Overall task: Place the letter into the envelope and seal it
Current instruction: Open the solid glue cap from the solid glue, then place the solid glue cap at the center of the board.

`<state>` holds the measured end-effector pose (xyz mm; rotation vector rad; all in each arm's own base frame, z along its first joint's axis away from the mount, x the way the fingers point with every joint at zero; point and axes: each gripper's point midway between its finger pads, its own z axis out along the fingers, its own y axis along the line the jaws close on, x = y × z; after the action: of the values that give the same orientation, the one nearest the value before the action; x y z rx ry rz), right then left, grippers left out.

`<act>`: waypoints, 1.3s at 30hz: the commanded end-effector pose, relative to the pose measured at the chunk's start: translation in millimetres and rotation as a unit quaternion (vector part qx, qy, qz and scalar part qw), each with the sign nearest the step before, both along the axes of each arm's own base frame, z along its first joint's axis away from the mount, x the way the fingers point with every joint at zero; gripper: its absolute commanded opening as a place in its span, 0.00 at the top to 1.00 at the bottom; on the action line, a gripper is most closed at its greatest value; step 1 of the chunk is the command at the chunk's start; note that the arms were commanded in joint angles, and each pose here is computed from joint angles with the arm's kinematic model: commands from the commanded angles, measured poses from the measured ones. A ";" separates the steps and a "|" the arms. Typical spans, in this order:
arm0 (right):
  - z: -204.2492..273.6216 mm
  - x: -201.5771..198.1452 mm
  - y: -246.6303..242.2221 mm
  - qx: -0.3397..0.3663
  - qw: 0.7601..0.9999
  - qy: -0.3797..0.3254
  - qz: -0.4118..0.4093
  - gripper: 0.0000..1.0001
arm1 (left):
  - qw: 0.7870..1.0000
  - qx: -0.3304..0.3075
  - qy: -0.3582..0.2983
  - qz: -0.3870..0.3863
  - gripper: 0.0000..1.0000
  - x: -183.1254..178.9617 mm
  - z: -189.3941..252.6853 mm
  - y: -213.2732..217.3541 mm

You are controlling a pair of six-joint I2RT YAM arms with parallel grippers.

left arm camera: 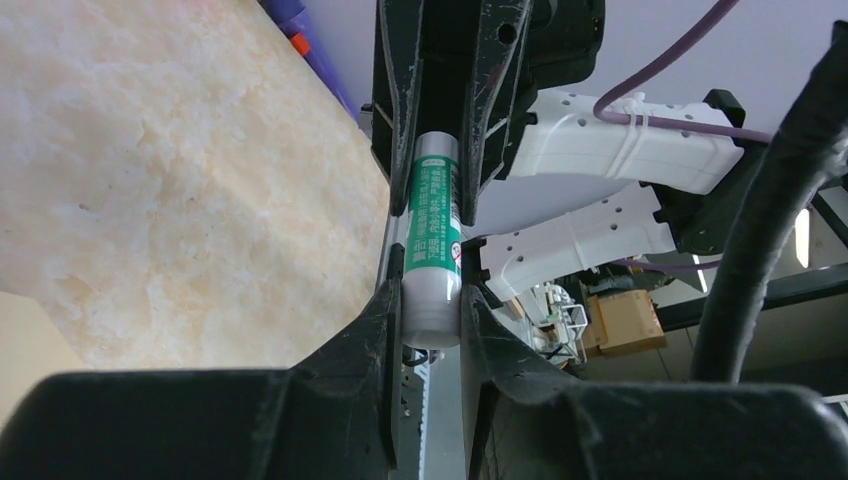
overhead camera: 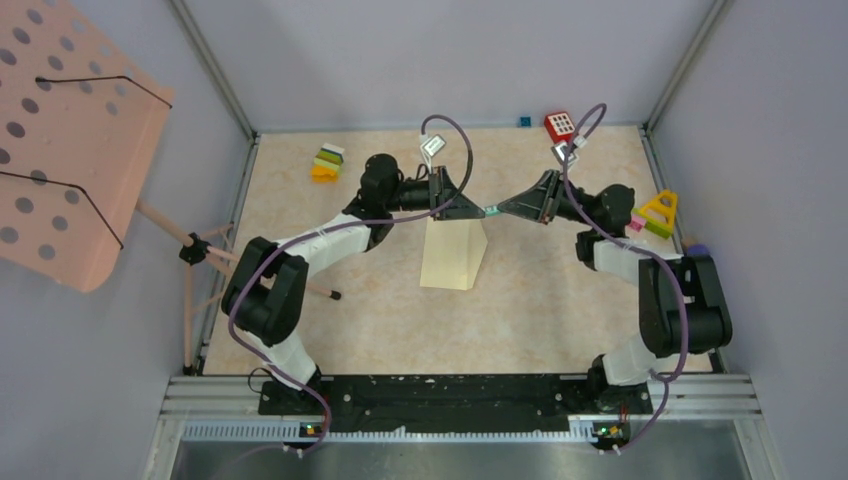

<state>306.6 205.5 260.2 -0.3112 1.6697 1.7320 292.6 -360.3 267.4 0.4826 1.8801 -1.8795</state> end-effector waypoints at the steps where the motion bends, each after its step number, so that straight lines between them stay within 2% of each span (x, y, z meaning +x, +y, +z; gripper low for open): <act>1: -1.5 22.6 -24.2 0.032 0.999 0.028 -0.017 1.00 | 0.995 -0.034 -0.082 -0.041 1.00 -20.7 44.9 23.5; 4: -9.0 26.9 -25.0 0.038 0.996 0.086 0.003 1.00 | 0.994 -0.019 -0.104 -0.041 1.00 -21.6 41.1 25.2; 7: -9.5 26.1 -25.3 0.041 0.994 0.099 0.003 1.00 | 0.991 -0.016 -0.123 -0.051 1.00 -24.8 41.7 26.1; 13: 5.0 18.1 -25.6 0.034 0.999 0.023 -0.009 1.00 | 0.996 0.000 -0.090 -0.021 1.00 -10.1 35.5 28.2; 15: 4.5 20.1 -26.4 0.024 0.999 0.017 -0.019 1.00 | 0.995 0.001 -0.099 -0.006 1.00 -3.0 36.0 29.6; 17: 1.9 23.2 -26.3 0.009 1.000 0.011 -0.026 1.00 | 0.995 0.048 -0.090 0.021 1.00 10.5 20.5 34.2; 20: -2.1 27.7 -27.0 -0.006 0.999 0.011 -0.037 1.00 | 0.985 0.116 -0.111 0.070 1.00 35.8 2.2 47.9; 24: -9.2 38.2 -30.0 -0.047 0.997 0.002 -0.060 1.00 | 0.960 0.218 -0.144 0.097 1.00 66.2 -21.8 72.3; 28: -13.8 43.2 -34.7 -0.088 0.992 -0.005 -0.089 1.00 | 0.930 0.324 -0.143 0.096 1.00 83.0 -58.1 101.9; 33: -4.5 40.1 -34.9 -0.093 0.991 -0.026 -0.092 1.00 | 0.878 0.461 -0.116 0.047 1.00 71.9 -114.6 145.8; 39: -2.0 37.8 -34.7 -0.093 0.991 -0.030 -0.089 1.00 | 0.832 0.550 -0.074 0.010 1.00 63.4 -164.4 192.3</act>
<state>342.9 170.6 233.4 -0.2023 1.8314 1.4836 368.5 -212.4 126.0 0.7755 2.5349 -0.7052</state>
